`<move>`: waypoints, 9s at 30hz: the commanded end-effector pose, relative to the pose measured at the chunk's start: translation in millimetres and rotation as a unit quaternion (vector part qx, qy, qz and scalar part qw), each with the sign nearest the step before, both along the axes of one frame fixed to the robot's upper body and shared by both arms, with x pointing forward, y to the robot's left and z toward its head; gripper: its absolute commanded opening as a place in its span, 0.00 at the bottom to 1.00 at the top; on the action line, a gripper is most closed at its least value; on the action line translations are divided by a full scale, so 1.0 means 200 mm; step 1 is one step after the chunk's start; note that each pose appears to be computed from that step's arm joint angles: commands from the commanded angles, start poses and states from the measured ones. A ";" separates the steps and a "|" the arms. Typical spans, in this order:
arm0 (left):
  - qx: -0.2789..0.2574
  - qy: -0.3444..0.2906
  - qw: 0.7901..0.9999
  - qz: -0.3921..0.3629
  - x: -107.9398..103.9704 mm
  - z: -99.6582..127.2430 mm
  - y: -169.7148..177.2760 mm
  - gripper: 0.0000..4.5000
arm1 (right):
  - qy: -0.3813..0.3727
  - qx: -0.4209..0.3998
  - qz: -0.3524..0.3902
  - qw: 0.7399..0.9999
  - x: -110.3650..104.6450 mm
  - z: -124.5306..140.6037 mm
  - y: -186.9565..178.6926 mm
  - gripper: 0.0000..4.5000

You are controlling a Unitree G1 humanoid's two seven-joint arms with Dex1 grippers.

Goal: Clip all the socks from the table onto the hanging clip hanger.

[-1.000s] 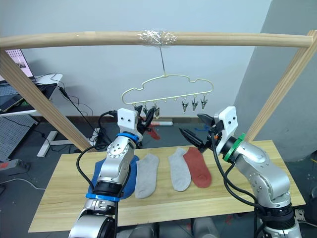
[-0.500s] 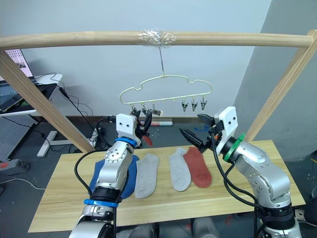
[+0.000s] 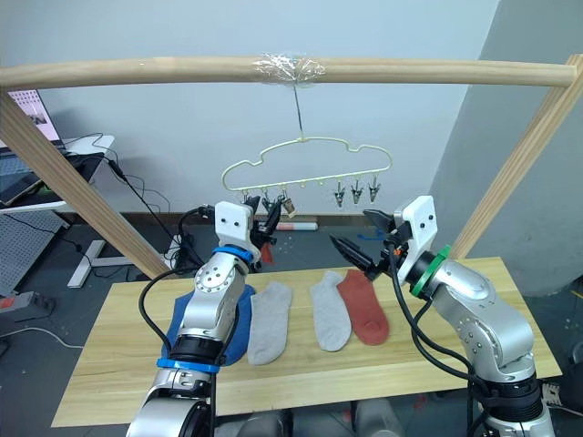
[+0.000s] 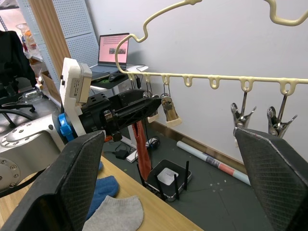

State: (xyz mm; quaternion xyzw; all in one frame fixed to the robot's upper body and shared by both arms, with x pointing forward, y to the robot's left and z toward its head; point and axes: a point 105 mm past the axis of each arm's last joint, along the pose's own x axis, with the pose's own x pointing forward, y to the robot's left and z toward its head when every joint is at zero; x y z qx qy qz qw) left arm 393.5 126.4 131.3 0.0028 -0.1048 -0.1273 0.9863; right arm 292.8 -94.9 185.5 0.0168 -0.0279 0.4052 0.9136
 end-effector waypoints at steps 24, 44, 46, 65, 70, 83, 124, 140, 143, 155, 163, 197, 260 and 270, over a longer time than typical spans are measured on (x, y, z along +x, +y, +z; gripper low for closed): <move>-0.019 -0.032 0.999 -0.019 -0.07 0.08 -0.02 0.53 | -0.027 0.006 -0.002 1.000 -0.02 0.07 0.00 1.00; -0.007 -0.019 1.000 -0.005 -0.06 0.04 0.00 0.53 | -0.027 0.006 -0.003 1.000 -0.03 0.07 -0.01 1.00; -0.006 -0.020 1.000 -0.003 -0.05 0.05 0.00 0.53 | -0.027 0.006 -0.003 1.000 -0.03 0.07 -0.01 1.00; -0.010 -0.035 0.999 -0.004 -0.01 0.10 -0.02 0.53 | -0.025 0.007 -0.007 1.000 -0.03 0.07 -0.01 1.00; -0.011 -0.036 0.999 -0.007 -0.01 0.09 -0.02 0.53 | -0.024 0.008 -0.006 1.000 -0.03 0.07 -0.01 1.00; -0.011 -0.038 0.999 -0.008 -0.02 0.09 -0.02 0.00 | 0.001 -0.011 -0.001 1.000 -0.04 -0.01 0.01 1.00; -0.112 0.090 0.989 -0.040 -0.11 0.02 0.11 0.00 | 0.157 -0.249 -0.094 0.951 0.22 -0.93 -0.15 0.00; -0.424 0.268 0.832 -0.236 -0.21 0.11 0.00 0.00 | 0.137 -0.041 0.076 0.987 0.04 -0.27 0.41 0.00; -0.424 0.275 0.830 -0.236 -0.22 0.09 -0.01 0.00 | 0.134 -0.020 0.079 0.988 0.06 -0.22 0.44 0.00; -0.398 0.254 0.851 -0.230 -0.25 0.10 0.00 0.00 | 0.130 -0.005 0.077 0.988 0.10 -0.17 0.46 0.00; -0.405 0.233 0.851 -0.240 -0.27 0.14 0.01 0.49 | 0.131 -0.011 0.083 0.988 0.10 -0.19 0.48 0.00; -0.008 0.066 0.980 -0.190 -0.41 0.10 -0.06 1.00 | 0.081 -0.055 0.019 0.995 0.05 -0.26 0.11 0.99; -0.044 -0.017 0.994 -0.101 -0.20 0.07 -0.29 0.78 | 0.013 -0.027 -0.042 0.999 0.05 -0.09 0.04 1.00; -0.047 -0.019 0.993 -0.107 -0.23 0.08 -0.32 0.59 | 0.012 -0.028 -0.040 0.999 0.05 -0.09 0.04 1.00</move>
